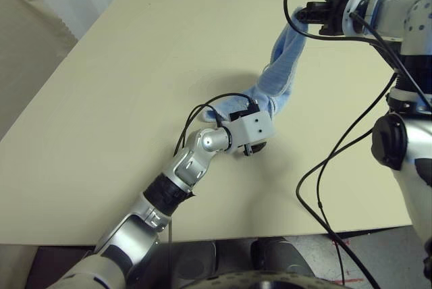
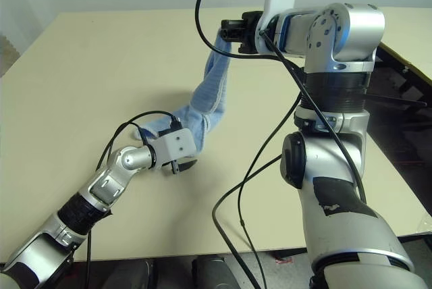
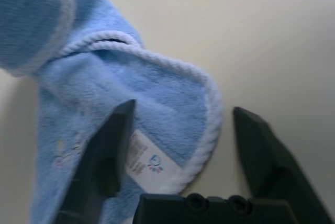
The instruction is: Fold the towel and set it aside.
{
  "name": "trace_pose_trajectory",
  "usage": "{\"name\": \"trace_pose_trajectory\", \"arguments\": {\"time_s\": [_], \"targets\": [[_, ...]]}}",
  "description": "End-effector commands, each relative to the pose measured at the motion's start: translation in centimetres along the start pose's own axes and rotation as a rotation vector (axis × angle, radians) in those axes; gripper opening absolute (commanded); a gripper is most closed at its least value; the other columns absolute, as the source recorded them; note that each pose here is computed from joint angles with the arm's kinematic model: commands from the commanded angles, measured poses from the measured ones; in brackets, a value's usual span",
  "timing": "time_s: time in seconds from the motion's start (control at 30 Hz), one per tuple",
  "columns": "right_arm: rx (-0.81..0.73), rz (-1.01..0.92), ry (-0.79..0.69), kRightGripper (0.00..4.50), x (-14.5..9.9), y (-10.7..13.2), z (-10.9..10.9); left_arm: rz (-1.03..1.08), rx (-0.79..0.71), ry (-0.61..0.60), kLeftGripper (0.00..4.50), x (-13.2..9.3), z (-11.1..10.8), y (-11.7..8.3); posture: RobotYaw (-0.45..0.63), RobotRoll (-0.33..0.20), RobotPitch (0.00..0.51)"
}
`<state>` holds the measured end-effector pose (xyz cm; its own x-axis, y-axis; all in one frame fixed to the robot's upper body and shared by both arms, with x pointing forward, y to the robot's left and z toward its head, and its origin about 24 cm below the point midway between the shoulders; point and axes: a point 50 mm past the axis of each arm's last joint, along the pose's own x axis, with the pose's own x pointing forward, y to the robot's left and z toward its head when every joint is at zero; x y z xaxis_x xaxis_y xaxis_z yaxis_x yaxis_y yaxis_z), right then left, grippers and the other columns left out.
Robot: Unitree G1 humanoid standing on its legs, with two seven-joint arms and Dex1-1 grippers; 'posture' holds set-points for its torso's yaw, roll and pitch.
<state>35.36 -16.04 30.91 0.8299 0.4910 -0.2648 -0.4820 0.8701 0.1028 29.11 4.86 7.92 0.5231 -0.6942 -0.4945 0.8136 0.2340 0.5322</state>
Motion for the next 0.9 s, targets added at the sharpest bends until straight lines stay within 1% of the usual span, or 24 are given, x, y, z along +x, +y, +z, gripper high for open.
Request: {"name": "trace_pose_trajectory", "arguments": {"time_s": [0.03,0.07,0.1,0.23,0.47,0.53,0.63,0.7,0.77,0.83,0.9], "targets": [[0.002,-0.004,-0.004,0.0,-0.3,-0.1,-0.1,-0.032,-0.029,0.08,2.14,0.1,-1.4,-0.6,0.05,0.0,0.042],[0.0,-0.005,-0.005,0.0,-0.3,-0.1,-0.1,-0.032,-0.033,0.08,1.84,0.0,-1.4,-0.6,0.05,0.0,0.042],[-0.001,-0.005,-0.005,0.0,-0.3,-0.1,-0.1,-0.032,-0.035,0.079,1.39,0.0,-1.4,-0.6,0.05,0.0,0.041],[-0.006,-0.004,-0.004,0.0,-0.4,-0.2,-0.1,-0.027,-0.057,0.076,0.02,-0.2,-1.4,-0.4,0.05,0.0,0.042],[-0.02,-0.011,0.013,0.0,-0.6,-0.6,-0.5,0.026,-0.141,0.048,0.02,-1.4,-1.6,1.2,0.05,0.0,0.038],[-0.036,-0.015,0.026,0.0,-0.8,-0.9,-0.8,0.087,-0.218,-0.004,0.02,-2.4,-1.5,3.0,0.05,0.0,0.037],[-0.174,0.054,0.062,0.0,-1.7,-1.3,-1.9,0.181,-0.372,-0.121,0.02,-3.9,-1.6,5.7,0.05,0.0,0.034],[-0.271,0.113,0.109,0.0,-2.4,-1.8,-3.2,0.234,-0.457,-0.171,0.02,-5.0,-2.3,7.2,0.04,0.0,0.034],[-0.327,0.15,0.147,0.0,-2.9,-2.2,-4.1,0.262,-0.496,-0.191,0.02,-5.8,-2.8,8.2,0.04,0.0,0.033],[-0.398,0.185,0.225,0.0,-3.8,-3.2,-5.6,0.328,-0.581,-0.234,0.02,-7.6,-3.6,10.1,0.04,0.0,0.033],[-0.435,0.203,0.285,0.0,-4.5,-4.2,-6.5,0.374,-0.629,-0.262,0.02,-9.2,-4.3,11.6,0.04,0.0,0.033]]}}
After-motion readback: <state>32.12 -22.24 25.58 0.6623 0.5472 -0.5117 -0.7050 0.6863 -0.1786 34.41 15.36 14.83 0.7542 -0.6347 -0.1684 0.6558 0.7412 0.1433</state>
